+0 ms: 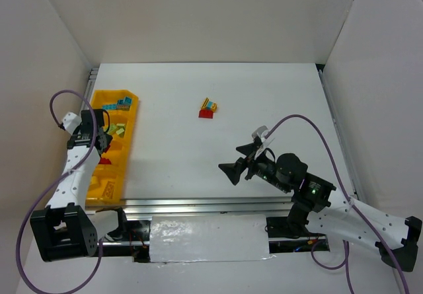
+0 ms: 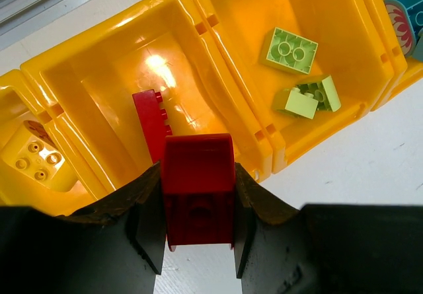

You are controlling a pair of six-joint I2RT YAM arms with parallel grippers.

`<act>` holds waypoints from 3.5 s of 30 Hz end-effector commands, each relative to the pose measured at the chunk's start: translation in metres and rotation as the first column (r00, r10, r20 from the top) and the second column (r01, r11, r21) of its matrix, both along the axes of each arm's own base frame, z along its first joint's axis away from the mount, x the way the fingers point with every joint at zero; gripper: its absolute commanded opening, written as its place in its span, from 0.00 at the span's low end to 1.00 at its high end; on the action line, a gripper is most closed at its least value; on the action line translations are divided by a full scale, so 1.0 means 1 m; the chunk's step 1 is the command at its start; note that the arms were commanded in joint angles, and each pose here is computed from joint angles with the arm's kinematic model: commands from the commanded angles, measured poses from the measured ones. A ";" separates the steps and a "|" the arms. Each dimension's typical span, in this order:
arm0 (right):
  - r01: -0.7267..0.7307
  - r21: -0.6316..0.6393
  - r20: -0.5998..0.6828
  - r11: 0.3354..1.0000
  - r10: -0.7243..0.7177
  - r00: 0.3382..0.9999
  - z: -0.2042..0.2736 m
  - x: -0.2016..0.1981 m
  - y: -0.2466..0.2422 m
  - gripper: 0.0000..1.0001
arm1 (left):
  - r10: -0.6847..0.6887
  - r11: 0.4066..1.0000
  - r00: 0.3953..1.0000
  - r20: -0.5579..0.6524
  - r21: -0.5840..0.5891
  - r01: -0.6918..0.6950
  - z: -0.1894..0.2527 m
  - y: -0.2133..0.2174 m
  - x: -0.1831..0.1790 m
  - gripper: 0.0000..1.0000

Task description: Sort the legos into containers by color

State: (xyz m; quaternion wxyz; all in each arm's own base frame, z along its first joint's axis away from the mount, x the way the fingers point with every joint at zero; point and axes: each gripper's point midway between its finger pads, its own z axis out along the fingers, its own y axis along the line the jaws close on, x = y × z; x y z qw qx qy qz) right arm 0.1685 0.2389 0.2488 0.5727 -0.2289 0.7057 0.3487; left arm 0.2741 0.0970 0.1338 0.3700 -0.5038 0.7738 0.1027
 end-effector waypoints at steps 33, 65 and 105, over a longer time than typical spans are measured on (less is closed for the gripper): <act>-0.145 -0.011 -0.011 0.989 0.145 0.989 0.002 -0.016 0.022 1.00 | 0.120 0.991 0.991 -0.060 -0.058 -0.123 -0.030 0.024 0.004 0.46; 0.361 -0.603 -0.439 0.711 -0.674 0.594 -0.183 0.287 0.066 1.00 | -0.756 0.601 0.549 0.357 0.048 0.797 0.104 -0.125 -0.014 0.99; 0.202 -0.598 -0.636 0.775 -0.613 0.469 -0.226 0.306 0.077 0.47 | -0.819 0.461 0.397 0.413 0.062 0.885 0.101 -0.161 -0.026 0.99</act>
